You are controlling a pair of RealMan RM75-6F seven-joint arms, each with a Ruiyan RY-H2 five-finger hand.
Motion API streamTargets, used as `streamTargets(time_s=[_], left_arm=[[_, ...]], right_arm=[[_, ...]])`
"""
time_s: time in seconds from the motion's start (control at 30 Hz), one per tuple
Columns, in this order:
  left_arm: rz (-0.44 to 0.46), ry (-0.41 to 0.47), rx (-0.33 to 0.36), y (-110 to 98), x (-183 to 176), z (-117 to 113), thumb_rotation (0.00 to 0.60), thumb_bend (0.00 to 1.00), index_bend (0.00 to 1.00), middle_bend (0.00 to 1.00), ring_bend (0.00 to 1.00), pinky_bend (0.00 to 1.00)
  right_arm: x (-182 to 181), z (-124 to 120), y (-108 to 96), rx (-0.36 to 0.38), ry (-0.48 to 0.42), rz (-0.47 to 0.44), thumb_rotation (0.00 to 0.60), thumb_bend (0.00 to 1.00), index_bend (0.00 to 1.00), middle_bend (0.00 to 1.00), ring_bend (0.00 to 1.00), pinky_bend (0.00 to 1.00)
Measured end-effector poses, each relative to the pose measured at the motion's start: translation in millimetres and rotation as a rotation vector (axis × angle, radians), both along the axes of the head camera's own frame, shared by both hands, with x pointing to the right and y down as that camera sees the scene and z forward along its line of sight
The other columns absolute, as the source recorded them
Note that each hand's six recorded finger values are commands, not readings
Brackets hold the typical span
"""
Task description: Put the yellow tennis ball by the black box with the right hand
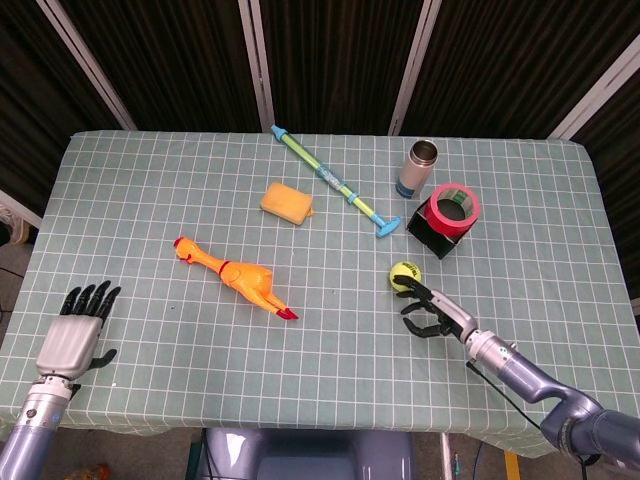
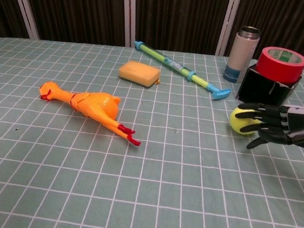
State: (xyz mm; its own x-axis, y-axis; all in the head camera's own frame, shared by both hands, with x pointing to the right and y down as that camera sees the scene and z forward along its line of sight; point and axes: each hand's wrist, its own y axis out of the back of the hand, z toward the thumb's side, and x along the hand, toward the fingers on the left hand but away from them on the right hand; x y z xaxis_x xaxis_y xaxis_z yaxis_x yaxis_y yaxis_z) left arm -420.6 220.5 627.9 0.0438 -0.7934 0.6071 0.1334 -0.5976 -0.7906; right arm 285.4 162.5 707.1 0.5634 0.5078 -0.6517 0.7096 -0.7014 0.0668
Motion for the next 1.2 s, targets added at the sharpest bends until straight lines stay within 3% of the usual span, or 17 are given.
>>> streamTargets(time_s=[0.7, 1.2], left_arm=[[-0.009, -0.018, -0.002, -2.7, -2.5, 4.4, 0.600, 0.17, 0.00, 0.00, 0.00, 0.01], [-0.012, -0.034, -0.015, -2.7, -1.3, 10.2, 0.600, 0.17, 0.00, 0.00, 0.00, 0.01]], right_arm=[[20.2, 16.0, -26.9, -0.006, 0.048, 0.006, 0.600, 0.53, 0.01, 0.06, 0.13, 0.25], [52.5, 23.2, -50.6, 0.003, 0.165, -0.038, 0.600, 0.53, 0.04, 0.06, 0.14, 0.24]])
